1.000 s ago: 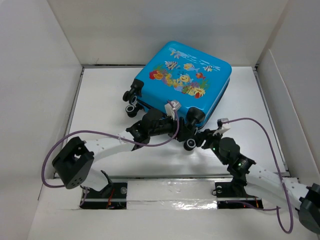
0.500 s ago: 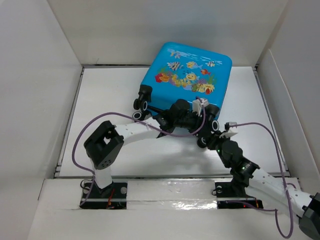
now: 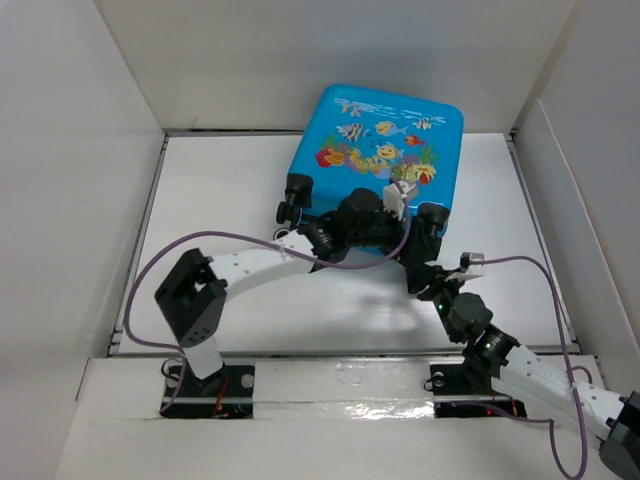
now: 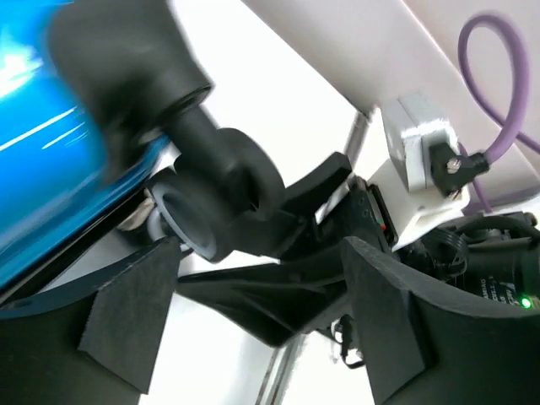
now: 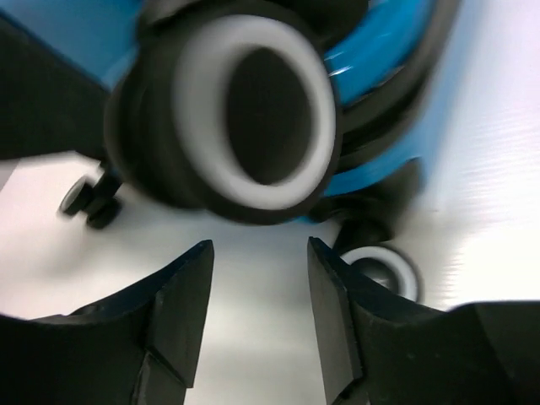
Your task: Pack the luggage
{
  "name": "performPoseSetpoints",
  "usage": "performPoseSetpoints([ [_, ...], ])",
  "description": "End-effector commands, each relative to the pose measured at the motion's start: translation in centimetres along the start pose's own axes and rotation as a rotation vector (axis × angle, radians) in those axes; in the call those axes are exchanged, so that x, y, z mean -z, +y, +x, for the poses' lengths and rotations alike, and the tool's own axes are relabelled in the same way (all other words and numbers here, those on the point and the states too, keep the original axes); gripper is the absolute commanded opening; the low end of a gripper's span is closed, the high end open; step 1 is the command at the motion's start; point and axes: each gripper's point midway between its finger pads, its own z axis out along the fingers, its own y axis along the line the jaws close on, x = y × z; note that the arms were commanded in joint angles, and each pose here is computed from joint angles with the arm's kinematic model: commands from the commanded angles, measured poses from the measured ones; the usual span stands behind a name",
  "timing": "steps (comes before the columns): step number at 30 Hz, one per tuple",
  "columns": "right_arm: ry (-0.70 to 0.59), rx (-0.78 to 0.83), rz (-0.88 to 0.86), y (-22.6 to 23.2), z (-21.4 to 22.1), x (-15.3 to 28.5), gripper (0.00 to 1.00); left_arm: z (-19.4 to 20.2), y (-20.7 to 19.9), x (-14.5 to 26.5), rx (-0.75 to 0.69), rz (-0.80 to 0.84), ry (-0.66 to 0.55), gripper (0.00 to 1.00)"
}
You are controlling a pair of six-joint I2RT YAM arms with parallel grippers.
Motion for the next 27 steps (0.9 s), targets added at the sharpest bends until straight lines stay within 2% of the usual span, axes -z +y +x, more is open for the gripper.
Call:
performPoseSetpoints([
  [1,0.031,0.067,-0.129,1.8,1.5,0.4,0.55,-5.6,0.2,5.1,-0.069,-0.079,-0.238,0.73],
  [5,0.001,0.082,-0.109,1.7,1.1,-0.1,0.59,-4.4,4.1,12.2,-0.007,-0.266,-0.348,0.67],
  [8,-0.025,0.096,-0.052,1.7,-0.1,-1.0,0.59,-3.3,9.7,18.0,0.071,-0.579,-0.442,0.66],
  [10,-0.020,0.087,-0.011,1.3,0.1,-1.4,0.58,-2.4,13.6,22.1,0.129,-0.789,-0.479,0.69],
  [11,-0.045,0.066,-0.019,1.7,-0.5,-1.5,0.58,-1.9,14.5,23.7,0.150,-0.838,-0.499,0.74],
  [13,-0.052,0.067,0.001,1.1,-0.2,-1.8,0.57,-1.1,17.3,26.6,0.187,-0.953,-0.507,0.79],
  [16,-0.094,0.075,0.041,0.7,-1.0,-2.2,0.53,-0.6,19.3,26.9,0.210,-0.994,-0.486,0.82],
  [17,-0.102,0.083,0.061,0.4,-1.1,-2.5,0.53,0.1,20.7,26.4,0.225,-1.024,-0.444,0.83],
  [21,-0.104,0.097,0.042,0.5,-1.9,-3.2,0.55,-0.7,23.2,26.7,0.238,-1.118,-0.389,0.85],
  [27,-0.137,0.096,0.023,0.1,-3.2,-3.6,0.56,-2.4,23.4,24.5,0.202,-0.990,-0.436,0.81],
])
